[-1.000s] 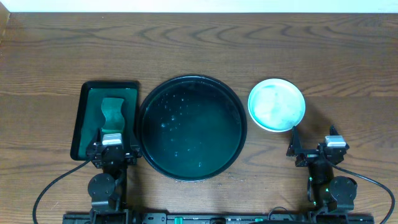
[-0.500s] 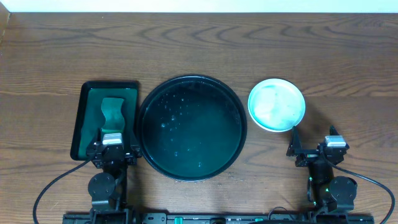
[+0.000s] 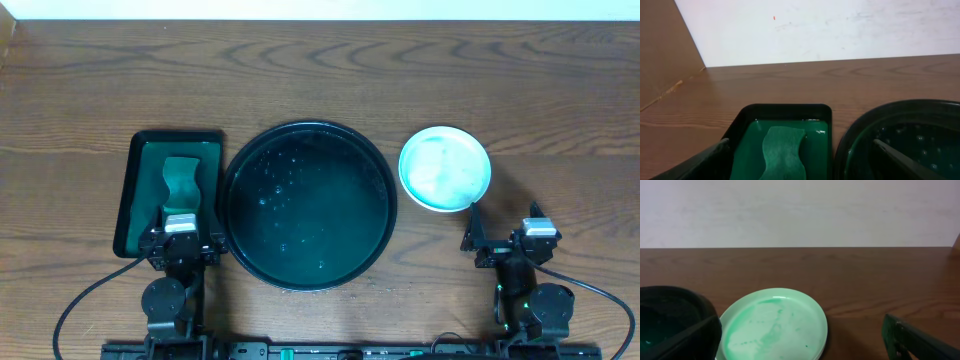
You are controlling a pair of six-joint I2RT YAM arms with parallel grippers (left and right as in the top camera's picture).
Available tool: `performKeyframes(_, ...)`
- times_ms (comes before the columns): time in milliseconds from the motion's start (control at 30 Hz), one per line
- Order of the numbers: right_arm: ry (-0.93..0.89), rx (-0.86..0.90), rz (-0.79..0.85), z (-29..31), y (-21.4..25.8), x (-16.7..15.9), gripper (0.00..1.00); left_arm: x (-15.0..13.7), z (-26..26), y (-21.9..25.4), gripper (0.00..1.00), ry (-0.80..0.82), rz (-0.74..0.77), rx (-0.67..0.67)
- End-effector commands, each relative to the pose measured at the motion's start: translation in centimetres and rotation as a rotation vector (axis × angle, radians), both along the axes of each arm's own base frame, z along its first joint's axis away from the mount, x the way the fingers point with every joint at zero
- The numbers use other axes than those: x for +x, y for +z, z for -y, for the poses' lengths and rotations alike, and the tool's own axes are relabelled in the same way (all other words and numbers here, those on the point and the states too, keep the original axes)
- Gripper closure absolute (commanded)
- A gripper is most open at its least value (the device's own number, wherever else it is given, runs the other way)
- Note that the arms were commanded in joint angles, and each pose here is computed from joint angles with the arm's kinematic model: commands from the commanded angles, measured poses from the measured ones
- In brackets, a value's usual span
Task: Clean dirty plates on tray and stack at the side
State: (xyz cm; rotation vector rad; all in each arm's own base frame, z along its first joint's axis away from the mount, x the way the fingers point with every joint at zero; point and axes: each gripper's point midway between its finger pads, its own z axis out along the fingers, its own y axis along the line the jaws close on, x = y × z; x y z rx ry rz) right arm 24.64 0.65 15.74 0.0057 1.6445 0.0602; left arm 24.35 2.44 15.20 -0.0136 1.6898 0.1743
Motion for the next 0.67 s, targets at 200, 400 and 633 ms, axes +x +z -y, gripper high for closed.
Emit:
performKeyframes(200,0.014,0.007,0.000,-0.29,-0.04,-0.03,0.01,-0.07,0.02,-2.02,0.14,-0.003,-0.063,0.014)
performKeyframes(400,0.014,0.007,0.000,-0.30,-0.04,-0.03,0.01,-0.07,0.02,-2.02,0.14,-0.003,-0.063,0.014)
performKeyframes(633,0.014,0.007,0.000,-0.29,-0.04,-0.03,0.01,-0.07,0.02,-2.02,0.14,-0.003,-0.063,0.014)
